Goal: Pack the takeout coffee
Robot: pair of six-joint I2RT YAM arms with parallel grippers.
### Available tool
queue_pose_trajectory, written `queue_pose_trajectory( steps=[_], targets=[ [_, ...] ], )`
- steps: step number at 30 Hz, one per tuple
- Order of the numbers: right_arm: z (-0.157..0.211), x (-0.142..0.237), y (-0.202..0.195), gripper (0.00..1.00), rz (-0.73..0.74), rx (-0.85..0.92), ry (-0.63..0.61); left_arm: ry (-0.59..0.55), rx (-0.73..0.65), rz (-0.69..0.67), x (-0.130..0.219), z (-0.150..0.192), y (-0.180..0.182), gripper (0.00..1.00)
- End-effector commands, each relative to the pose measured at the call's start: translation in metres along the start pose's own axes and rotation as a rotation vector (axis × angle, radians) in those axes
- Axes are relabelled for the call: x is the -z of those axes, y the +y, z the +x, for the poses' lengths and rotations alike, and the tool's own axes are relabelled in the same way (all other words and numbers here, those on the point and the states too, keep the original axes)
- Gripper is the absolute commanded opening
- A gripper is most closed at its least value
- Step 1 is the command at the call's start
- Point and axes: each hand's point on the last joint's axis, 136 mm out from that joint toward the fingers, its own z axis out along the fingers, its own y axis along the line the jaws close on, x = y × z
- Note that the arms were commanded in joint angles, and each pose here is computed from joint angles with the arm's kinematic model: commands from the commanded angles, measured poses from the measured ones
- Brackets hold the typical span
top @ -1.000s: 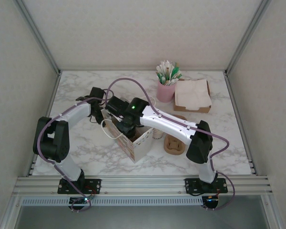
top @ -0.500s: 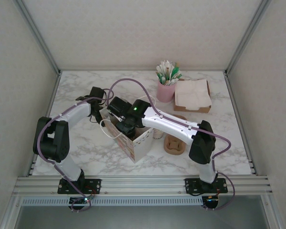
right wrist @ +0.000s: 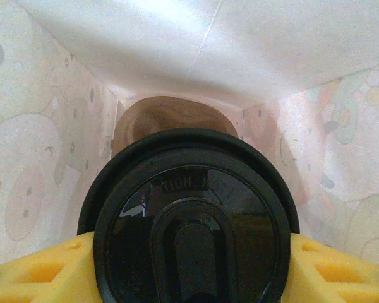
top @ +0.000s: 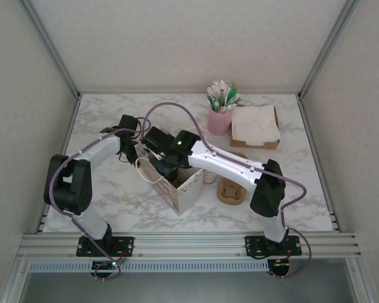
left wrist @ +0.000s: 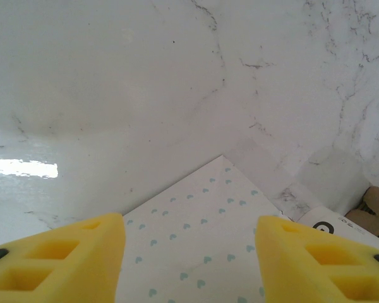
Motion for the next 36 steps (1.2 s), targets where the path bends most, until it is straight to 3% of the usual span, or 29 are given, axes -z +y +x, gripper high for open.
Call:
queue_pose_trajectory(
  steps=[1, 9, 24, 36],
  targets=[
    [-0.011, 0.006, 0.0, 0.48, -0.012, -0.037, -0.041, -0.002, -0.001, -0.023, 0.002, 0.0, 0.0, 0.57],
    [-0.015, -0.001, -0.005, 0.47, -0.01, -0.052, -0.063, -0.001, 0.001, -0.027, 0.001, -0.001, 0.0, 0.57],
    [0.033, -0.035, 0.006, 0.46, -0.039, -0.034, 0.079, -0.001, 0.002, -0.031, 0.0, -0.002, 0.0, 0.57],
    [-0.016, 0.007, -0.004, 0.46, -0.022, -0.073, -0.092, -0.001, 0.005, -0.037, 0.0, -0.003, 0.0, 0.57]
  ],
)
